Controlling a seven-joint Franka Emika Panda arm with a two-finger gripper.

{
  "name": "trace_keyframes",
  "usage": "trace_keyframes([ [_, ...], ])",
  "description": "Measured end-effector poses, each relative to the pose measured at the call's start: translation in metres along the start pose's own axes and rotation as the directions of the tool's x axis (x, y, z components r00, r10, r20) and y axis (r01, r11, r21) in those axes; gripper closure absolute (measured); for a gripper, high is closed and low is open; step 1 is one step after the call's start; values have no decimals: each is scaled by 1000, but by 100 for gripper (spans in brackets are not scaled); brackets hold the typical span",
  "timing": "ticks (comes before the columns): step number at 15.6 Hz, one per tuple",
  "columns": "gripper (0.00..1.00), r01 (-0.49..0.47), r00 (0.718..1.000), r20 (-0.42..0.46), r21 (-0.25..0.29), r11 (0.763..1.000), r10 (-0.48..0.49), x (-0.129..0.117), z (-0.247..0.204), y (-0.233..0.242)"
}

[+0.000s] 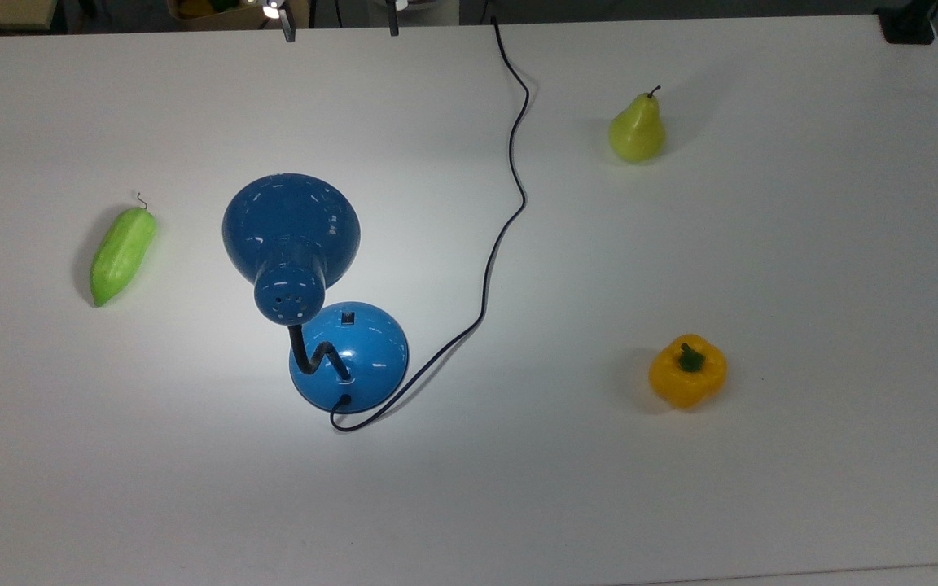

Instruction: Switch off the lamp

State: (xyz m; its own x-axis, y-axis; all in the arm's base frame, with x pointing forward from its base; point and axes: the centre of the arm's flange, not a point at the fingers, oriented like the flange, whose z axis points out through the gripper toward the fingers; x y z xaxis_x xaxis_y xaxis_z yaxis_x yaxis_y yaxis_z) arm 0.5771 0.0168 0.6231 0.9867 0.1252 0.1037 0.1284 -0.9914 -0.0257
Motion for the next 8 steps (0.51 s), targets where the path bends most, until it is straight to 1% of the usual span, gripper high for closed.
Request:
trace_keyframes([
  [8,0,2,1000,2,0,1000,-2,1,1,-1],
])
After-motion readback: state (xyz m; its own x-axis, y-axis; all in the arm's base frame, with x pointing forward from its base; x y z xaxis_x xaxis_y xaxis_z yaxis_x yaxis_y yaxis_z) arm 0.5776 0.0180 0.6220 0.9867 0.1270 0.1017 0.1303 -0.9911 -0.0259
